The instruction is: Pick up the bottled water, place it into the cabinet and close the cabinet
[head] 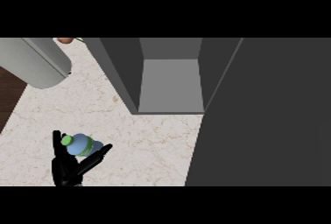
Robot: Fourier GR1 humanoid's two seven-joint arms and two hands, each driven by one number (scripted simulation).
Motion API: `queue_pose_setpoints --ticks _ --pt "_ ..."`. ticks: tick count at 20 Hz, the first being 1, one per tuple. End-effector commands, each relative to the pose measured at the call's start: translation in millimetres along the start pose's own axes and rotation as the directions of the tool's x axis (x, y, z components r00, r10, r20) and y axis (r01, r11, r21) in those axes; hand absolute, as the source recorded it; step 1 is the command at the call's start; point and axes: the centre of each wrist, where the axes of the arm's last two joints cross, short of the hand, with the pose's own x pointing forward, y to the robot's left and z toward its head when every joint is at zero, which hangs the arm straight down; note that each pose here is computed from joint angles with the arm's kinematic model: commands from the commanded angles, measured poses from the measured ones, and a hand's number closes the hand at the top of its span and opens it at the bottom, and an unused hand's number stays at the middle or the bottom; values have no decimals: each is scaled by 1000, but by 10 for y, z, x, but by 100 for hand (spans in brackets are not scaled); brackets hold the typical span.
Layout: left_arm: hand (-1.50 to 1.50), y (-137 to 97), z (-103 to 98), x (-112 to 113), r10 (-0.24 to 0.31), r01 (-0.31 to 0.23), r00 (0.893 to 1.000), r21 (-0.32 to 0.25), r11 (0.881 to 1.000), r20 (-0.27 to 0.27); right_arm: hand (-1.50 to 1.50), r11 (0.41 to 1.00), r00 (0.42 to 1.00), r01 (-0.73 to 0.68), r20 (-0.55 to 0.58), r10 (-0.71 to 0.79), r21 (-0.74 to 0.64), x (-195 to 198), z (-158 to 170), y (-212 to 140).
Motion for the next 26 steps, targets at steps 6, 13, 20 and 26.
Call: queue_pose_setpoints --ticks 6,13,20,26 --pt "-150 -154 59 -137 56 -55 998 -10 998 31 -150 999 999 -31 39 33 -43 285 88 33" --pt "150 62 52 -164 169 -167 984 -36 985 58 -150 999 998 -46 50 47 -20 152 132 49" --pt "150 13 -143 -175 222 -219 973 -42 975 63 -150 999 999 -34 37 35 -32 338 164 -13" --pt "150 -120 -33 -230 293 -288 952 -68 955 85 -150 999 998 -51 28 52 -16 219 156 -5"
